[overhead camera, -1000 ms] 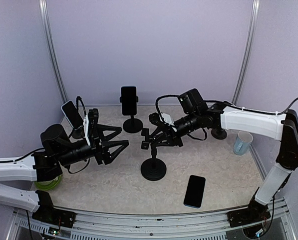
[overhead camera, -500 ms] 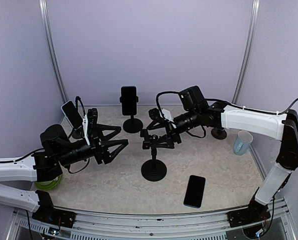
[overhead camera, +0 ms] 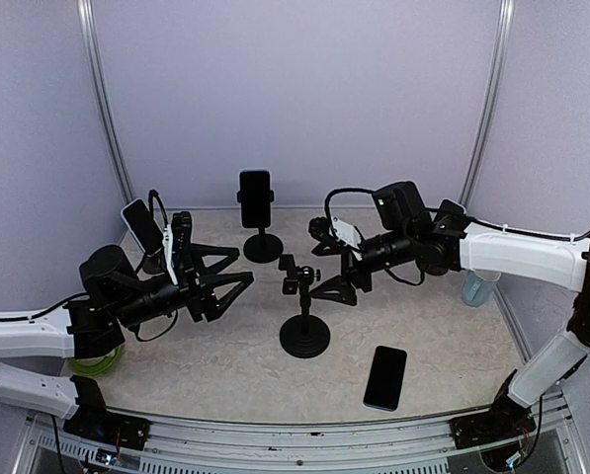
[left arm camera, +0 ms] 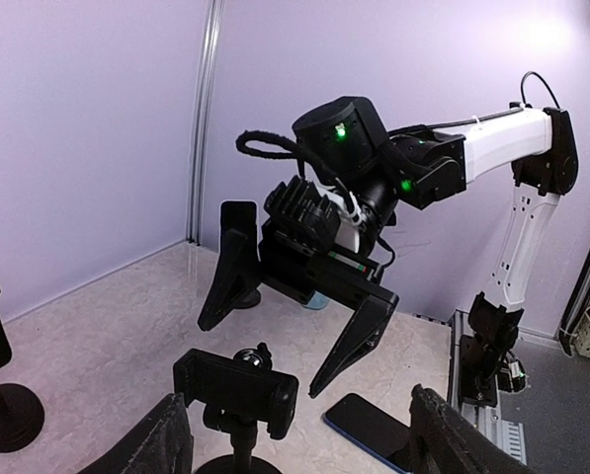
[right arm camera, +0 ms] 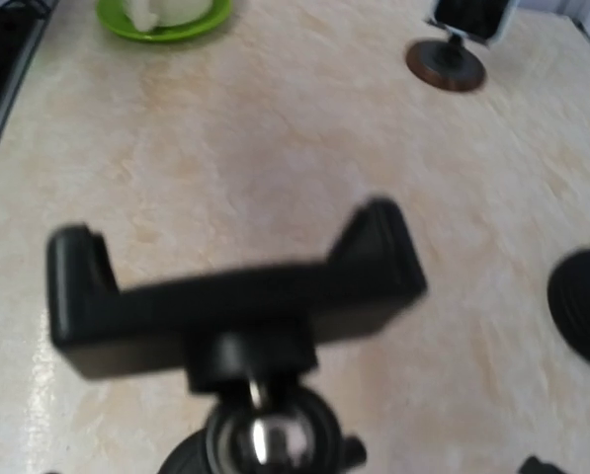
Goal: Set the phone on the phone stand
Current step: Move the phone stand to the center of the board.
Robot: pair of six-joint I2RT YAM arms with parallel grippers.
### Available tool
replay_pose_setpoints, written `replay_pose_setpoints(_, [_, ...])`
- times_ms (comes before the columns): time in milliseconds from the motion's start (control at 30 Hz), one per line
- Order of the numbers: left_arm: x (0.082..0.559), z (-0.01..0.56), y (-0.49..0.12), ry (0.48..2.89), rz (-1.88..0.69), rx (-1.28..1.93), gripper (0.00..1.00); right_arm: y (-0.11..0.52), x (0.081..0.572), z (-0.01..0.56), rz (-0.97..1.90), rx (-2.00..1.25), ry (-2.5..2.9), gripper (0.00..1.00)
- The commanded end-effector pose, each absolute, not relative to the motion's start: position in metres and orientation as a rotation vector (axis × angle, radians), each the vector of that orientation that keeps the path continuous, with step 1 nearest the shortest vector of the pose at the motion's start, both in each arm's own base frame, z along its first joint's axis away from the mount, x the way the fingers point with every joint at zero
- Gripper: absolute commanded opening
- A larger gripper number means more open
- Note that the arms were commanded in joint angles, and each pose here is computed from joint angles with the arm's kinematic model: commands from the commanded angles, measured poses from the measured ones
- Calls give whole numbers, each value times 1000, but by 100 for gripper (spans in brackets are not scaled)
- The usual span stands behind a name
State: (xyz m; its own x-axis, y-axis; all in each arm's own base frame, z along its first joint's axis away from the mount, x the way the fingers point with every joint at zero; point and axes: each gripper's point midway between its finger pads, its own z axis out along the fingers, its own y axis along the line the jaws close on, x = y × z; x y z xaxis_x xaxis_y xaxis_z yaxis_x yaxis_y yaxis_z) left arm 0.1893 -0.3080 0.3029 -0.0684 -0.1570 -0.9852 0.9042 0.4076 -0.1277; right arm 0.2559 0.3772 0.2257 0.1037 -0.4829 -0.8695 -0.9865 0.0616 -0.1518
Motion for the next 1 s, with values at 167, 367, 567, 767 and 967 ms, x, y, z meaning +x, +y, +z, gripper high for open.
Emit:
replay_pose_setpoints(167, [194, 301, -304, 1342, -1022, 714, 73, 353, 270, 210, 716, -1242, 1721, 100])
replay_pose_setpoints(367, [201, 304, -294, 1342, -997, 658, 74, 350, 261, 160, 685, -1167, 1898, 100])
replay_pose_setpoints(567, [212, 305, -279, 1347, -971, 583, 74, 354, 245, 115, 677, -1129, 2021, 100])
replay_pose_setpoints(767, [217, 305, -273, 1355, -954, 551, 74, 354, 235, 77, 593, -1133, 2138, 100])
replay_pose_setpoints(967, [219, 308, -269, 1346, -944, 531, 74, 345, 233, 64, 565, -1064, 2212, 100])
